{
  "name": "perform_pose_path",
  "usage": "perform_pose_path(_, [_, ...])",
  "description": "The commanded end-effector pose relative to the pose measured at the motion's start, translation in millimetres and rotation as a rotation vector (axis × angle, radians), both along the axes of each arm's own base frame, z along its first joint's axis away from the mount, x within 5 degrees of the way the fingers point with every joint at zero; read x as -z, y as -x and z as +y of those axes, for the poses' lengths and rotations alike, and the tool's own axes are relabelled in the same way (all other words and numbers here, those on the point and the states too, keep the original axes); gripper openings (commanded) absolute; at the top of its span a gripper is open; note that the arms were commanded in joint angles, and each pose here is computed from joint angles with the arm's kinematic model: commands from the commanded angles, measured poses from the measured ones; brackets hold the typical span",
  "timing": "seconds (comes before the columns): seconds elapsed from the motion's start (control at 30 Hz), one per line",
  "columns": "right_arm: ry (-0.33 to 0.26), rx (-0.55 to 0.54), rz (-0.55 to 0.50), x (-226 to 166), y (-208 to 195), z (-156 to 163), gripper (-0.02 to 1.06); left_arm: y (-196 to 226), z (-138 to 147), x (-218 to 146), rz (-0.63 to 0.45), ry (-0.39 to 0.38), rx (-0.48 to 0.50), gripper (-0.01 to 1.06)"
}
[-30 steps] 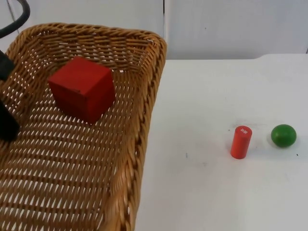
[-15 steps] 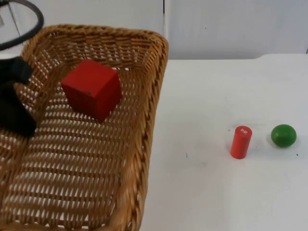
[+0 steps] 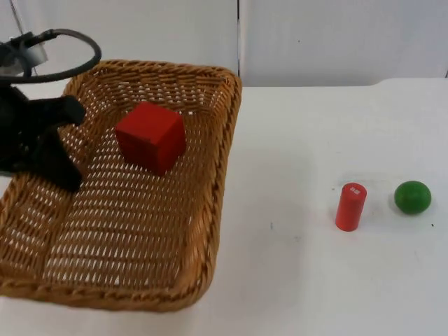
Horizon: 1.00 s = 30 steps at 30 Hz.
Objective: Pick up the basket with the left hand and place the object to the left of the red cylinder into the basket with the right hand.
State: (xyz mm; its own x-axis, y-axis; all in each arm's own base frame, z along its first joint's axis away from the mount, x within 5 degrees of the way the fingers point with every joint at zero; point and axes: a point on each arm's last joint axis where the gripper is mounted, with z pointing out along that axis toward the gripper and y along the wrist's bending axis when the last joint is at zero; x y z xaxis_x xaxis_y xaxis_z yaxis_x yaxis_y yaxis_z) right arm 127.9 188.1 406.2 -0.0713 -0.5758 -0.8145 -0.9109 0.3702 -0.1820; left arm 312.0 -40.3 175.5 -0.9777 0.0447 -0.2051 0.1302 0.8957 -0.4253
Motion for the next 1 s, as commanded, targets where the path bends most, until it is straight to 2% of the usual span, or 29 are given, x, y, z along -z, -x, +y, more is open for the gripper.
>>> perform_pose_path(0.0, [-0.001,0.005,0.001,0,0,-2,0.95,-21,-4,-1,0.0,0.049,-0.006,0.0])
perform_pose_path(0.3, [0.002,0.005,0.004,1,0,-2,0.95,-62,-5,16,0.016,0.064,0.014,0.0])
perform_pose_path(0.53, [0.027,0.0,0.021,3,2,-3,0.95,-86,7,31,0.038,0.081,-0.002,0.0])
perform_pose_path(0.63, [0.027,0.008,0.038,3,2,-3,0.95,-92,17,42,0.034,0.071,-0.033,0.0])
perform_pose_path(0.97, [0.044,0.005,0.049,5,3,-4,0.95,-112,21,60,0.019,0.043,0.004,0.0])
